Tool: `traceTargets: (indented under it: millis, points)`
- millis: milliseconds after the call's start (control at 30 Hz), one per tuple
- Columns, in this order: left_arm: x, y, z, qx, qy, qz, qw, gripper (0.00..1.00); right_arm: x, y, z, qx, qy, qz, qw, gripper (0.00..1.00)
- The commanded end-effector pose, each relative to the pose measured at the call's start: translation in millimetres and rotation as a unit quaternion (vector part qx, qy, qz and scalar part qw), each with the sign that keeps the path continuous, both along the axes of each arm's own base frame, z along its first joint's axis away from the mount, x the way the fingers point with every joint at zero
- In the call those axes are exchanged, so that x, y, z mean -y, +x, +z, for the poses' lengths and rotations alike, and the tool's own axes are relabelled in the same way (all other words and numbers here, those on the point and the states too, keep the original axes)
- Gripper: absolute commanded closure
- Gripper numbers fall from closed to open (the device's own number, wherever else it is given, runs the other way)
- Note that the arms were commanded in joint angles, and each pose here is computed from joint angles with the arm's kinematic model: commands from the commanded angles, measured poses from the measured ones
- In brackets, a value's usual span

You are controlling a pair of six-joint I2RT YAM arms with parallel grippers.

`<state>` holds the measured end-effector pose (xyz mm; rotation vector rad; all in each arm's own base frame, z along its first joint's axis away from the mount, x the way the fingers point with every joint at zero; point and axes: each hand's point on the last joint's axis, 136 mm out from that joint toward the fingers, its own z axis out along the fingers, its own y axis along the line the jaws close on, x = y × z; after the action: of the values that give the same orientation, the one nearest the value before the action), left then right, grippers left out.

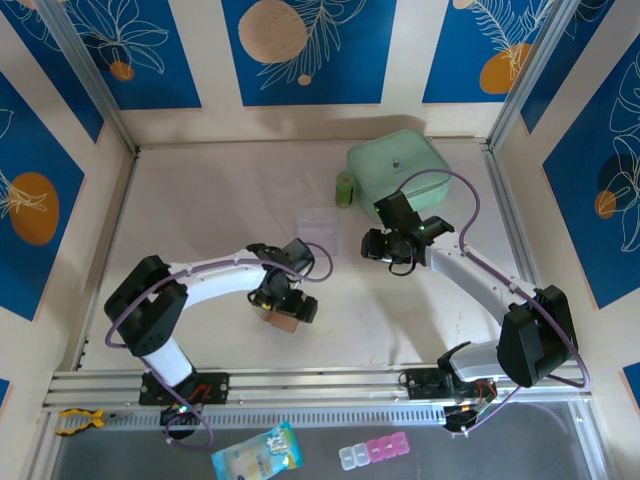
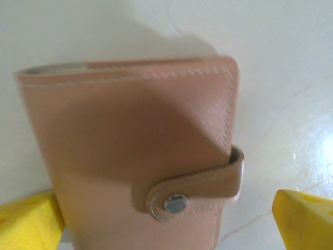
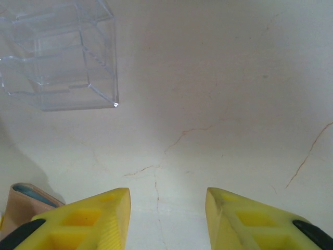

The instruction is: Take the credit cards out of the card holder

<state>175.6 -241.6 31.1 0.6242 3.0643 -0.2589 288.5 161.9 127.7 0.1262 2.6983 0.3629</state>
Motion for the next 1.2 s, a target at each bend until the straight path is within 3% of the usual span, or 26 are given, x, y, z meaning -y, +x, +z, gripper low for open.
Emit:
traceTargets:
  millis: [0, 133, 400, 533, 700, 1167]
  points:
    - [1.6, -3.7, -0.7, 0.001, 0.034, 0.008, 0.999, 0.00, -5.2, -1.7, 8.8, 0.000, 0.011, 0.007, 1.000, 0.57]
    - [-1.9, 9.0, -7.6, 0.022, 0.071, 0.044, 0.996, 0.00, -5.4, -2.6, 7.3, -0.002, 0.009, 0.011, 1.000, 0.57]
    - [5.3, 18.6, -13.1, 0.030, 0.079, 0.080, 0.993, 0.01, 1.7, -5.4, 6.3, 0.000, 0.003, 0.009, 1.000, 0.57]
    - [4.5, 20.0, -10.5, 0.035, 0.083, 0.089, 0.992, 0.07, 4.8, -4.8, 6.6, 0.002, 0.005, 0.007, 1.000, 0.57]
    - [17.2, 21.0, -7.5, 0.028, 0.053, 0.106, 0.993, 0.17, 6.6, -3.4, 4.7, 0.002, 0.009, 0.004, 1.000, 0.57]
    - [60.0, 36.1, -2.6, 0.008, -0.015, 0.182, 0.983, 0.22, 10.6, -1.8, 2.3, 0.001, 0.019, 0.005, 1.000, 0.57]
